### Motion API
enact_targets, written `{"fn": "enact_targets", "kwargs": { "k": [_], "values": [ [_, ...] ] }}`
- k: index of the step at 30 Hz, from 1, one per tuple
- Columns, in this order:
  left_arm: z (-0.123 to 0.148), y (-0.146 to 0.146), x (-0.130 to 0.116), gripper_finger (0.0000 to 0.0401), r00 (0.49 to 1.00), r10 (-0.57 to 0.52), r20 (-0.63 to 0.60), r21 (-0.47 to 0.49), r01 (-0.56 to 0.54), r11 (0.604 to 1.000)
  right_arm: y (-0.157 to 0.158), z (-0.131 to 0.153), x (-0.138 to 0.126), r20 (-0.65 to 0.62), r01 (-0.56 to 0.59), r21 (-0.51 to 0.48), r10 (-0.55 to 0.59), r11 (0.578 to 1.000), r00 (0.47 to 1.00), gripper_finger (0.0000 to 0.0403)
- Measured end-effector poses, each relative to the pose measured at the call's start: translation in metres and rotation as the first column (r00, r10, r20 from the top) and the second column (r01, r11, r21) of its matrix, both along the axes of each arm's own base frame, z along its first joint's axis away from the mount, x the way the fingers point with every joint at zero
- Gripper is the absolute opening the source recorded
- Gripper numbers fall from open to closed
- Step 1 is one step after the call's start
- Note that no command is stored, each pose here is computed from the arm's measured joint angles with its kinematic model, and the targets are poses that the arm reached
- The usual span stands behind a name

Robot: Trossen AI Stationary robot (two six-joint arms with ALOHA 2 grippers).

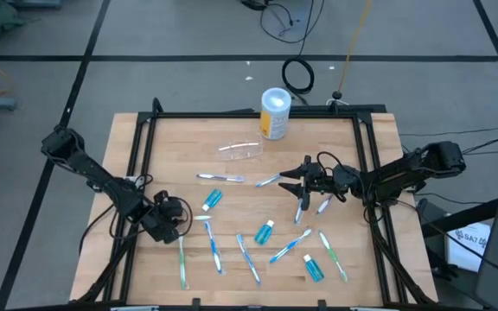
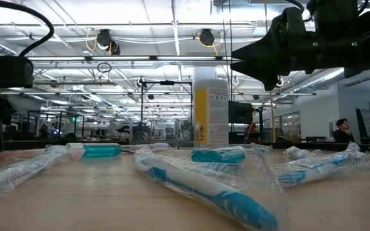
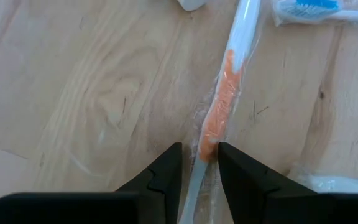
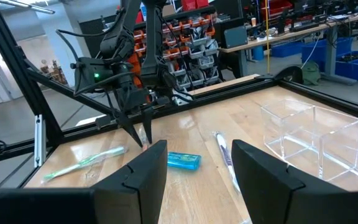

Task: Pick & Place toothbrushing station
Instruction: Put the orange toothbrush into the left section of the transparent organizer

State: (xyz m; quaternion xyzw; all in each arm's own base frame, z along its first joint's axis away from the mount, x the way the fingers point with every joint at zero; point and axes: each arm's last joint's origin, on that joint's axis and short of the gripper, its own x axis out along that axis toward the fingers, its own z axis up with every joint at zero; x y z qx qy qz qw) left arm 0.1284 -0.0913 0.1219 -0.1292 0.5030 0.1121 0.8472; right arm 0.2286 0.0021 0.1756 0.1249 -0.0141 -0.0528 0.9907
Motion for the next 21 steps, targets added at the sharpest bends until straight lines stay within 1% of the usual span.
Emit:
{"fn": "enact_targets", "kwargs": {
  "k": [2,6,7,10,12,15,18,20,21],
  "values": [
    [0.0,0.0,0.0,0.0079,1.0,-0.017,-0.002,0.009,0.017,1.0,0.0,0.0,0.0,0.0,0.0,0.0,0.0,1.0,1.0,0.0171],
    [0.0,0.0,0.0,0.0019,0.999,-0.041,-0.001,0.018,0.041,0.999,0.0,0.0,0.0,0.0,0.0,0.0,0.0,1.0,1.0,0.0171],
    [0.0,0.0,0.0,0.0013,0.999,-0.039,-0.001,0.016,0.039,0.999,0.0,0.0,0.0,0.0,0.0,0.0,0.0,1.0,1.0,0.0171],
    [0.0,0.0,0.001,0.0022,1.0,-0.017,0.005,0.001,0.017,1.0,0.0,0.0,0.0,0.0,0.0,0.0,0.0,1.0,1.0,0.0171],
    [0.0,-0.001,0.0,0.0032,1.0,-0.026,0.004,0.002,0.026,1.0,0.0,0.0,0.0,0.0,0.0,0.0,0.0,1.0,1.0,0.0171],
    [0.003,-0.004,0.001,0.0029,0.995,-0.104,-0.003,0.017,0.104,0.994,0.0,0.0,0.0,0.001,0.001,0.0,-0.001,1.0,1.0,0.0171],
    [0.012,-0.008,0.007,0.0009,0.982,-0.188,0.015,0.043,0.188,0.981,0.0,0.001,0.0,0.009,0.001,0.0,-0.001,1.0,1.0,0.0171],
    [0.02,-0.011,0.012,0.0008,0.974,-0.222,0.047,0.092,0.218,0.972,0.0,0.002,0.0,0.018,0.001,0.0,-0.001,1.0,1.0,0.0171],
    [0.023,-0.011,0.014,0.001,0.968,-0.241,0.063,0.134,0.231,0.964,0.0,0.002,0.0,0.018,0.001,0.0,-0.001,1.0,1.0,0.0171]
  ]
}}
